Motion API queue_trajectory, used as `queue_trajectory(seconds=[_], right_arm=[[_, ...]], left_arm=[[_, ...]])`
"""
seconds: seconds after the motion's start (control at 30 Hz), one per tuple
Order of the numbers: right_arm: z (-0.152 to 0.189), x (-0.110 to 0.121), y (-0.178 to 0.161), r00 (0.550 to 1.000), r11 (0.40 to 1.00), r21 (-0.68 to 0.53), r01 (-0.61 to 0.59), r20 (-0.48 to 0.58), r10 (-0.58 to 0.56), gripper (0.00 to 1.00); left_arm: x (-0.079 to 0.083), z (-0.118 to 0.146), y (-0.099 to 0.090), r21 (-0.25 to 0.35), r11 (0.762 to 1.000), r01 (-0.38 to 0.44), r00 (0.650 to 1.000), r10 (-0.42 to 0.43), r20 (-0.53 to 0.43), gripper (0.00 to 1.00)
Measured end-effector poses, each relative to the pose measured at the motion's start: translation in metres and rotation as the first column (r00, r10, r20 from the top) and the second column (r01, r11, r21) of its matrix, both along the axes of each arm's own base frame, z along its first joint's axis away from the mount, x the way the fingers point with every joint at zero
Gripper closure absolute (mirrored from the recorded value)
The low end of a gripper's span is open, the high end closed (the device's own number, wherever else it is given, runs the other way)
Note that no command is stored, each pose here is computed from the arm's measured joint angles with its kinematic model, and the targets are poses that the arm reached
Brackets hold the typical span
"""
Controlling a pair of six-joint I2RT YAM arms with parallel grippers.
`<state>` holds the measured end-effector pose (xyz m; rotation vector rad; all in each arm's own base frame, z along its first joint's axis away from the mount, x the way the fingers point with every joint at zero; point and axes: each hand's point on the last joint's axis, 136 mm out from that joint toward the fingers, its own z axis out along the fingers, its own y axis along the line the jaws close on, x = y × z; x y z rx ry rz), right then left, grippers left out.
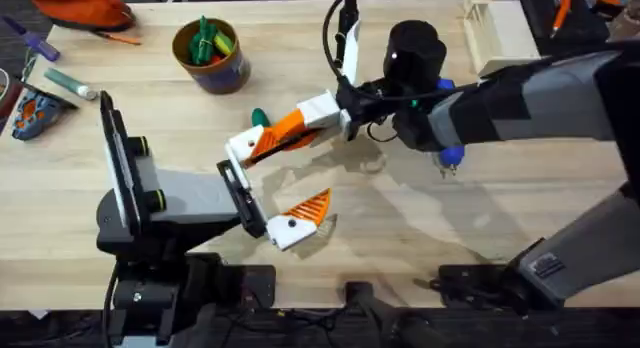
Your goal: Pick up the gripper from the table and insert it into the empty holder that is missing its gripper. Then pick up a screw, insert it into the mounting hole, and use the screwdriver to tighten it. Finally, clean up the table by picking up the vegetable and placing it into the bucket.
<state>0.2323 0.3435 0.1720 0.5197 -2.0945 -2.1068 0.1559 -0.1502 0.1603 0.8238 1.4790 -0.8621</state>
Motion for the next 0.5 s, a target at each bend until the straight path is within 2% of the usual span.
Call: queue_trajectory(seconds=[0.37,0.4,0.5], right_arm=[[0.0000,-0.0001,0.0001,1.000,1.000,0.000,0.000,0.000,0.000,0.993],[0.0000,0.0000,0.0000,1.000,1.000,-0.001,0.000,-0.002,0.000,0.967],[-0.0004,0.0016,0.0008,1.000,1.000,-0.003,0.011,-0.004,-0.011,0.549]], left_arm=[[0.0000,0.0000,0.0000,0.000,1.000,0.000,1.000,0.000,0.000,0.015],[0.0000,0.0000,0.0000,0.000,1.000,0.000,1.000,0.000,0.000,0.016],[-0.0008,0.0000,-0.0005,-0.001,1.000,0.005,1.000,-0.005,-0.001,0.015]])
